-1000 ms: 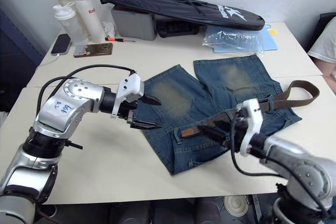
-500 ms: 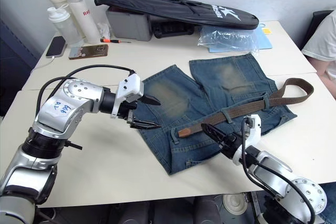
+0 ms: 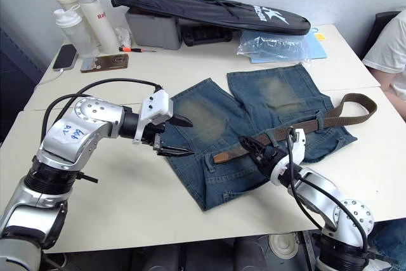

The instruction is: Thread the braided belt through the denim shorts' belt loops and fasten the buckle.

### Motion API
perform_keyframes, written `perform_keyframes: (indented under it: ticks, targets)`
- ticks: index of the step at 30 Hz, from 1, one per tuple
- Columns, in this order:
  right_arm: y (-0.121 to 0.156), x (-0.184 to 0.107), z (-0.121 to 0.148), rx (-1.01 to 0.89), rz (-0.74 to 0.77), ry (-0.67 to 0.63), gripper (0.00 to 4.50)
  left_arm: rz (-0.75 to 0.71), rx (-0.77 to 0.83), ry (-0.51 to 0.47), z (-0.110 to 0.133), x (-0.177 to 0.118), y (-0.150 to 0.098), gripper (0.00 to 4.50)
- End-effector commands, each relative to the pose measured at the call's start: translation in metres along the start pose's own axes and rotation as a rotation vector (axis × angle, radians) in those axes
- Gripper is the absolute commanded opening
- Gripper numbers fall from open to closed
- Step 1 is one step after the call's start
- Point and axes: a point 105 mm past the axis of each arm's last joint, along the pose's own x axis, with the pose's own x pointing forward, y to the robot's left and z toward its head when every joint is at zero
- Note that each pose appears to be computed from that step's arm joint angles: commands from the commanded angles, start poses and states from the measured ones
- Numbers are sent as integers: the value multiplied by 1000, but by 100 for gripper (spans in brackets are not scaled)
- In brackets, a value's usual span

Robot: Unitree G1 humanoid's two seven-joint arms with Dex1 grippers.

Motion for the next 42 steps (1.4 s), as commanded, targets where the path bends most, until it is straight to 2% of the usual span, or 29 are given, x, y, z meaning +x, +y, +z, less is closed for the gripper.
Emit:
perform_keyframes:
  ticks: [1, 6, 8, 10, 11, 13, 16, 17, 22, 28, 32, 36, 42]
  targets:
    - [-8, 4, 0, 44, -29, -17, 448, 22, 38, -18, 8, -7, -1, 450]
    - [-6, 11, -3, 70, -8, -13, 448, 24, 39, -20, 9, -6, -1, 450]
    - [-8, 13, -5, 79, -9, -13, 398, 24, 40, -22, 9, -5, -1, 450]
    - [-11, 14, -5, 88, -15, -16, 327, 27, 40, -24, 9, -5, -1, 450]
    - [-11, 13, -6, 92, -11, -17, 270, 28, 41, -23, 9, -5, -1, 450]
    - [-7, 12, -4, 101, 12, -27, 185, 30, 42, -22, 9, -5, 0, 450]
    - [5, 7, 8, 138, 85, -86, 36, 32, 44, -20, 9, -5, 1, 450]
    - [8, 5, 13, 139, 102, -106, 2, 32, 44, -19, 8, -5, 1, 450]
    - [20, 1, 26, 62, 172, -171, 2, 27, 47, -18, 8, -4, 1, 450]
    - [20, 11, -1, -201, 155, -80, 2, 24, 49, -11, 7, -5, 2, 450]
    - [3, 18, -5, -360, 88, -114, 2, 27, 52, -5, 7, -7, 3, 450]
    - [-2, 23, -6, -423, 81, -143, 2, 29, 54, 1, 7, -8, 3, 450]
    - [6, 28, -26, -458, 148, -92, 2, 32, 56, 7, 7, -10, 5, 450]
